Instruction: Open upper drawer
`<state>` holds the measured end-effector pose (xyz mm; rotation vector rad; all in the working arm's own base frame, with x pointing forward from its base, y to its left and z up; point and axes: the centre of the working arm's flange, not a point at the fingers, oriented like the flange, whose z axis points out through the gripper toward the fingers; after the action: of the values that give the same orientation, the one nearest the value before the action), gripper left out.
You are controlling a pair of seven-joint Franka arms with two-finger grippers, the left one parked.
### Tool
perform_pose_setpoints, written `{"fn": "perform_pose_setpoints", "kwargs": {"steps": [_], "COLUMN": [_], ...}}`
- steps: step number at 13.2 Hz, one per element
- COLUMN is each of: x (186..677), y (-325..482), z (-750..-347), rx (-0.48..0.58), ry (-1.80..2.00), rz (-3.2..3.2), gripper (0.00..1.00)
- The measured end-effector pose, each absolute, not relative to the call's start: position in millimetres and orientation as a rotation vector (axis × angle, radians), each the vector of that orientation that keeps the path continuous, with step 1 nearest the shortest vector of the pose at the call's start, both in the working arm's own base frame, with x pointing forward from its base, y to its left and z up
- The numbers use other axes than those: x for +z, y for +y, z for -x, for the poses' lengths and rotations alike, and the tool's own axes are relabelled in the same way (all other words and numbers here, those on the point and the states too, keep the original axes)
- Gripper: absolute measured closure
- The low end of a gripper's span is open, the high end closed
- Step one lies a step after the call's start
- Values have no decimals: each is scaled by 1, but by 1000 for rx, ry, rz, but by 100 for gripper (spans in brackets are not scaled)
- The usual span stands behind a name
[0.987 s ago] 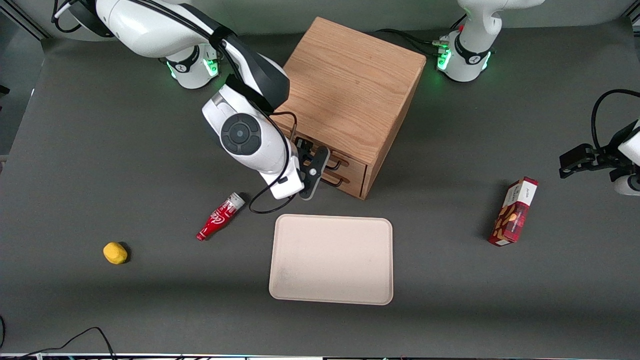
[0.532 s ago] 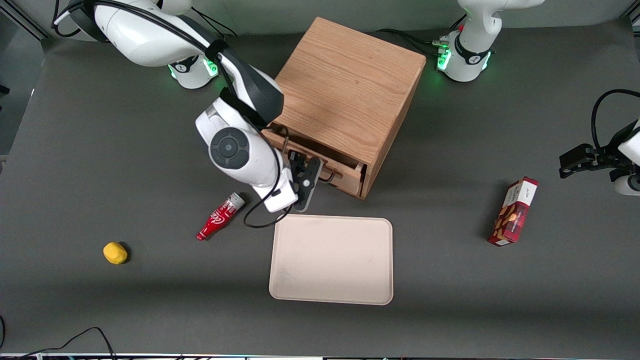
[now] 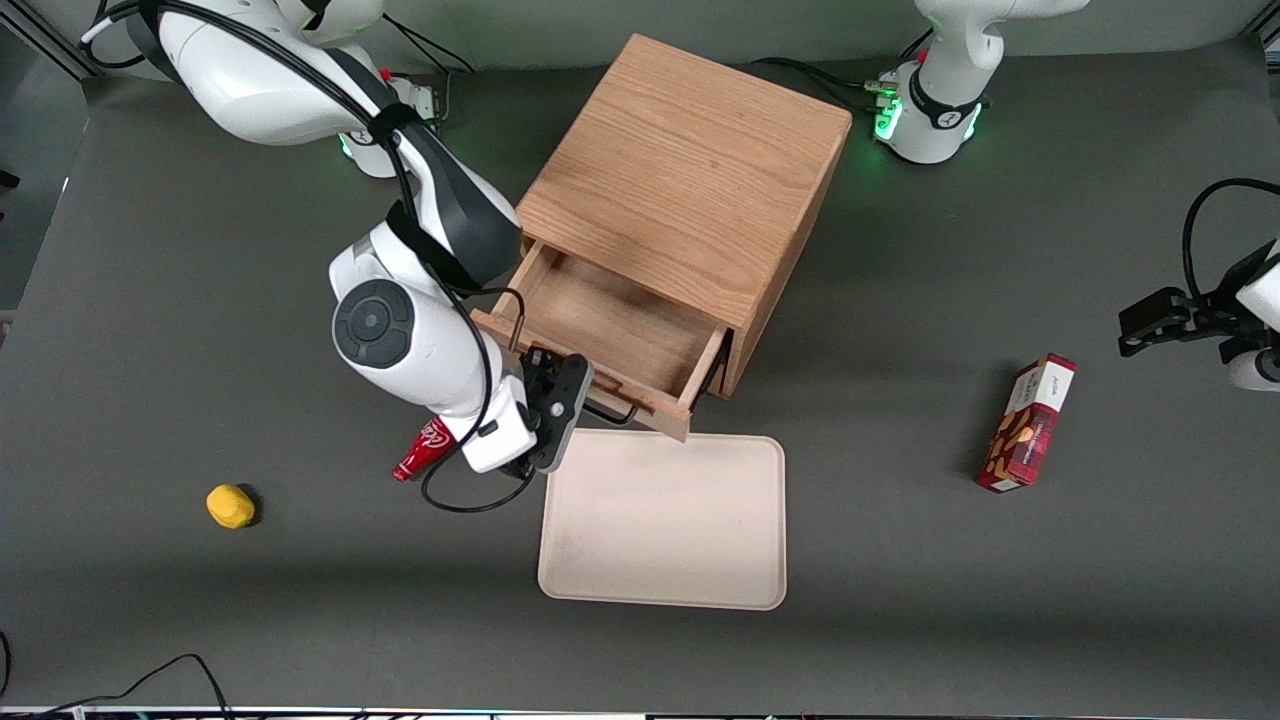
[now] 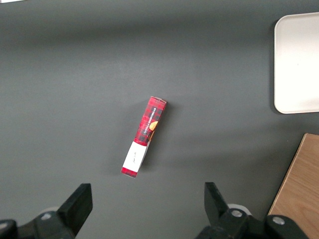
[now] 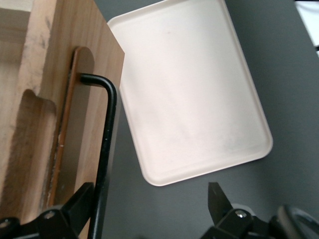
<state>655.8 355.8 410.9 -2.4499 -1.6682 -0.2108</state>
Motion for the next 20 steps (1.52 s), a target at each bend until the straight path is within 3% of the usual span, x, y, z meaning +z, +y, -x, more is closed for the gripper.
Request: {"fn": "perform_pose_setpoints", "kwargs": {"steps": [8, 14, 17, 20], "x": [409, 430, 480, 551], "y": [312, 296, 292, 264], "z": [-696, -708, -706, -685], "rx": [-401, -479, -578, -543], "ry": [-1596, -1559, -1465, -1226], "rz": [2539, 2559, 2601, 2724], "gripper": [0, 0, 0, 0]}}
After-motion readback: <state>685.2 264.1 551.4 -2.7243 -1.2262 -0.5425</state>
